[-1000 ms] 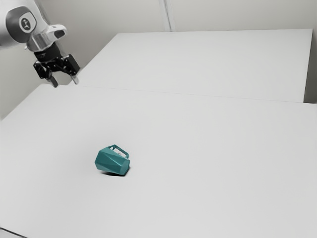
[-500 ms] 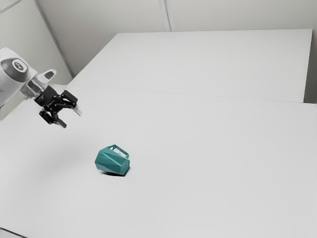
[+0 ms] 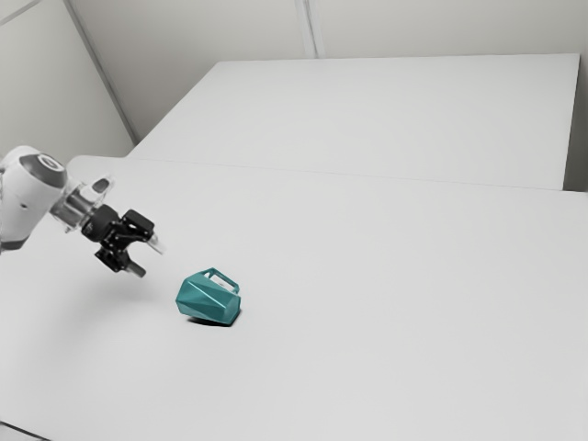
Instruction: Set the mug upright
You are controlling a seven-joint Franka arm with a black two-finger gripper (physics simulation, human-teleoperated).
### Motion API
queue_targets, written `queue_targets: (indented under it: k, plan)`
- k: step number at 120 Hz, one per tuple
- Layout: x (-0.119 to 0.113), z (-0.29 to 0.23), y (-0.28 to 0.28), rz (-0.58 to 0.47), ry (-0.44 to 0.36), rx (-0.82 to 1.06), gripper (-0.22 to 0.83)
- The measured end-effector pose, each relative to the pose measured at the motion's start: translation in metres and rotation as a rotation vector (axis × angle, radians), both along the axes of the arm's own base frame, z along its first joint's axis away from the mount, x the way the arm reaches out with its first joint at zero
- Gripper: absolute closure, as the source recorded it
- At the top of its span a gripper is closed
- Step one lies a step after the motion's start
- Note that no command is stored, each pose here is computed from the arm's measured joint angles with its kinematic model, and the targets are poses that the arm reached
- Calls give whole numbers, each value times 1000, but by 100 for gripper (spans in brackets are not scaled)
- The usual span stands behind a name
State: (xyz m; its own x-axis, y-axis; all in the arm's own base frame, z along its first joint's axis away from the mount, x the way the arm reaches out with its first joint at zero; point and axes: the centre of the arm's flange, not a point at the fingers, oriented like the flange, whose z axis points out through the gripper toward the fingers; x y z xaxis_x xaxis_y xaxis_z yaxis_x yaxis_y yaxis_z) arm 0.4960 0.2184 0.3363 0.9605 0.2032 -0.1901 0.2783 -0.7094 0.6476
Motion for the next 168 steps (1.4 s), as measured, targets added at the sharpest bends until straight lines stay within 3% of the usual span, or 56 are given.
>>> queue_targets:
  k: [72, 149, 168]
  plan:
    - [23, -45, -47, -97, -169, -131, 2]
    - [-7, -58, -75, -131, -236, -163, 6]
    - [-7, -59, -75, -135, -248, -156, 14]
